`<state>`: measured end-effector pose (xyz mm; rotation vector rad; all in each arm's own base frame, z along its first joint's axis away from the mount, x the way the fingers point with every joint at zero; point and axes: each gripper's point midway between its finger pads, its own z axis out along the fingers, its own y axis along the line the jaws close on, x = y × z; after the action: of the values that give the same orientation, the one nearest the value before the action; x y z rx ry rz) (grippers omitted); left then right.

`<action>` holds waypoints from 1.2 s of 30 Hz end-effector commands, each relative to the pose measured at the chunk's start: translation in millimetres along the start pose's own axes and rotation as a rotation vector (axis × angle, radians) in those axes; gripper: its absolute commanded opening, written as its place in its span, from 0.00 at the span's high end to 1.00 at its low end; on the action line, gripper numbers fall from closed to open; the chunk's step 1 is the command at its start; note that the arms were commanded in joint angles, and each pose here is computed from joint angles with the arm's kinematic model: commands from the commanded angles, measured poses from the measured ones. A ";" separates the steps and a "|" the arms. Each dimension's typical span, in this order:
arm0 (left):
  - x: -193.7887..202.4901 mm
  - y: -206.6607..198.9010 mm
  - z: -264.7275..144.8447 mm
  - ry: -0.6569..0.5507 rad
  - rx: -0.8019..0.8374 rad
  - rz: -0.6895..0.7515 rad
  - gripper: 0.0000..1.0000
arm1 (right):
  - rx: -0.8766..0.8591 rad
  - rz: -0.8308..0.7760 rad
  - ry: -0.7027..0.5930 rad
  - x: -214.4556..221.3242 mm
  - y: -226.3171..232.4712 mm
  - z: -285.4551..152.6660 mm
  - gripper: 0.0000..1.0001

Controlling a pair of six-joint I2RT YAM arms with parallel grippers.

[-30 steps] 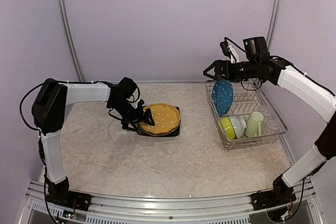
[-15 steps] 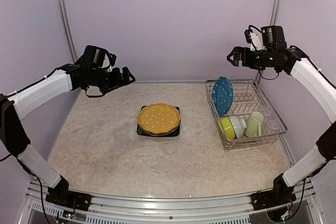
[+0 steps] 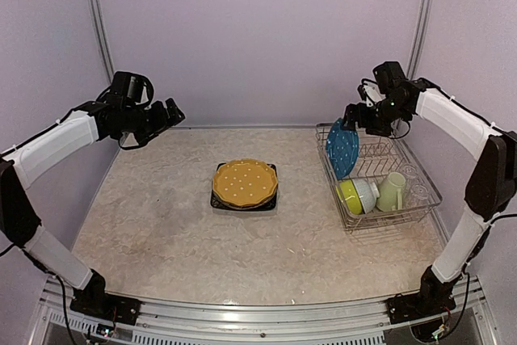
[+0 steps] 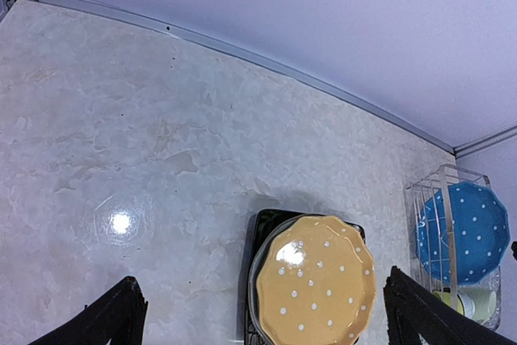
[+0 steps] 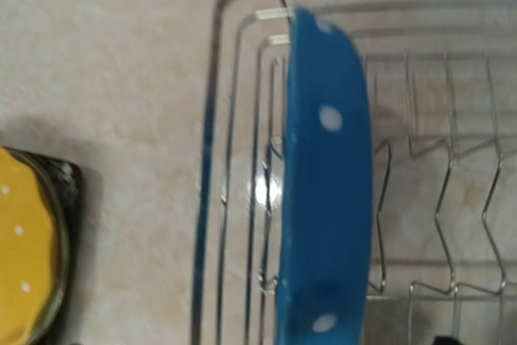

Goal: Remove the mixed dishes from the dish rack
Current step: Grab the plate from the dish rack.

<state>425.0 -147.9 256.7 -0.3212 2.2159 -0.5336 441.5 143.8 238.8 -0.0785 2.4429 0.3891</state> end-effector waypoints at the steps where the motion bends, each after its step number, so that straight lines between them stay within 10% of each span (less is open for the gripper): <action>1: -1.3 7.2 -6.2 -0.018 -0.035 -0.001 0.01 | 0.032 0.016 0.112 24.8 -11.3 24.3 0.12; 23: -6.4 16.6 -4.2 -0.043 -0.091 0.052 0.01 | 0.081 -0.019 0.159 31.0 -24.4 57.5 0.76; 36: -9.2 13.4 0.5 -0.050 -0.089 0.069 0.01 | 0.102 -0.008 0.077 -1.8 -18.4 30.4 0.96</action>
<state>428.7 -133.1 254.1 -0.3156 2.1995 -0.4131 450.7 138.5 170.4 -0.0692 2.6425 0.2820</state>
